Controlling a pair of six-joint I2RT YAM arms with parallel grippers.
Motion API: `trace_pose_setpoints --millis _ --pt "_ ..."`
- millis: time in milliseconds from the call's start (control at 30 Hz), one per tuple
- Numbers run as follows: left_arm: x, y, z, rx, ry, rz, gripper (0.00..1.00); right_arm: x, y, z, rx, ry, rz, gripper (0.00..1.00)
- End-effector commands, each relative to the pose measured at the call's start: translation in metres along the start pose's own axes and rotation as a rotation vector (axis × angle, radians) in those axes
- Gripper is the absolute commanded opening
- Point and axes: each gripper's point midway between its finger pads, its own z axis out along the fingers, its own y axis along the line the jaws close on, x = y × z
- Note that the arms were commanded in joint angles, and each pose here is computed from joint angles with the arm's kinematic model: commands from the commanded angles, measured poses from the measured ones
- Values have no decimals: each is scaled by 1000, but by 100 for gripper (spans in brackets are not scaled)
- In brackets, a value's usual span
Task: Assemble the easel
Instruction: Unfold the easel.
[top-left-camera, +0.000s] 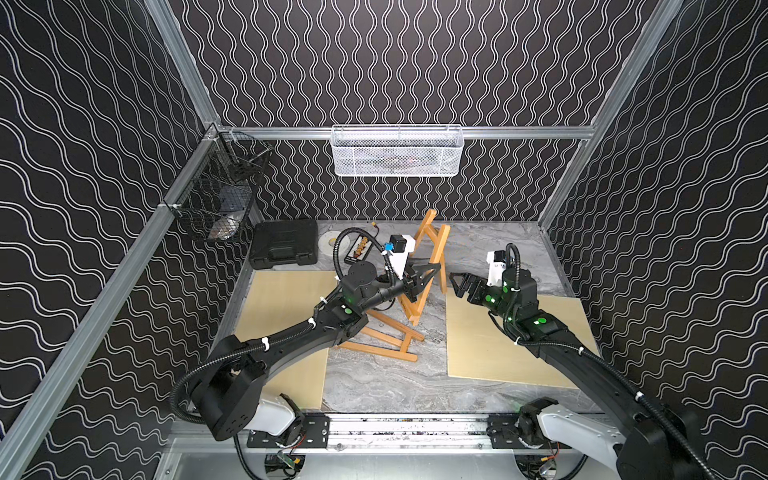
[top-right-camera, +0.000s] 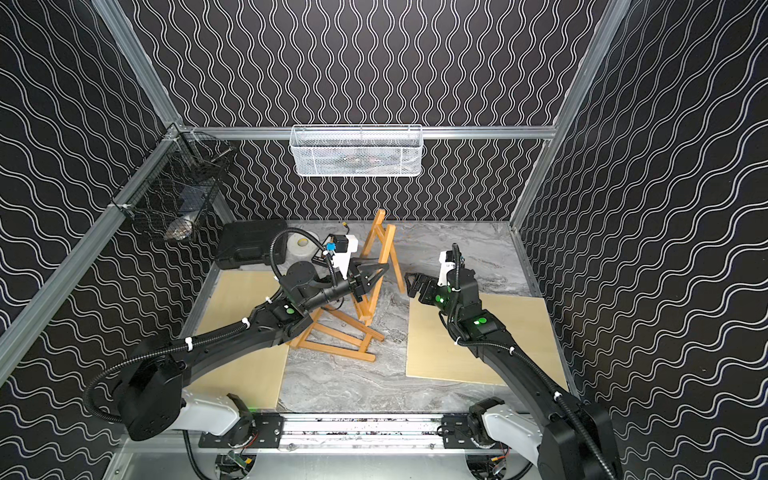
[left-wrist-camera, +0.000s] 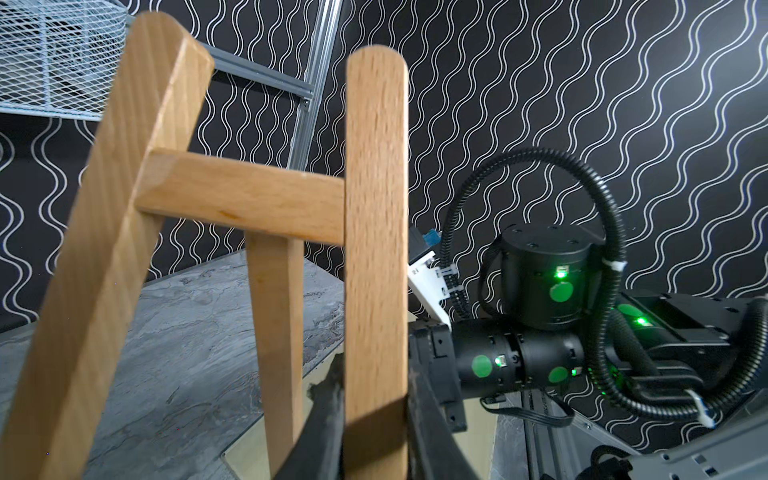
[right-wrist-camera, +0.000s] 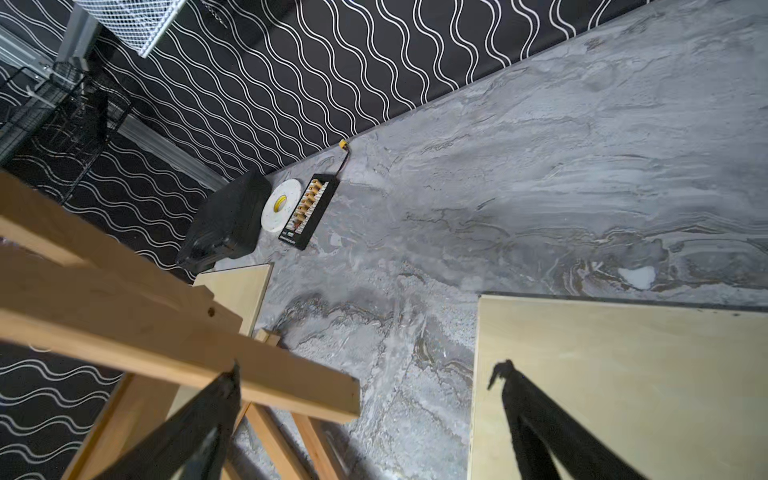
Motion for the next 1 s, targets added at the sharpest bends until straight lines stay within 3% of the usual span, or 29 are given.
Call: trace_pose_setpoints --millis 0,167,500,667,967 --pt "-22 -14 -2 51 -60 49 0 -9 19 5 -96 -40 -45 100" --pt "-19 -13 0 44 -30 76 0 7 39 0 -194 -17 -102 100" --pt "-13 -13 6 54 12 87 0 18 50 -2 -209 -7 -135 100" --pt "-13 -13 5 52 8 88 0 16 33 17 -94 4 -122 100" --pt "-2 -15 -1 63 56 122 0 -14 -21 18 154 -131 -45 100"
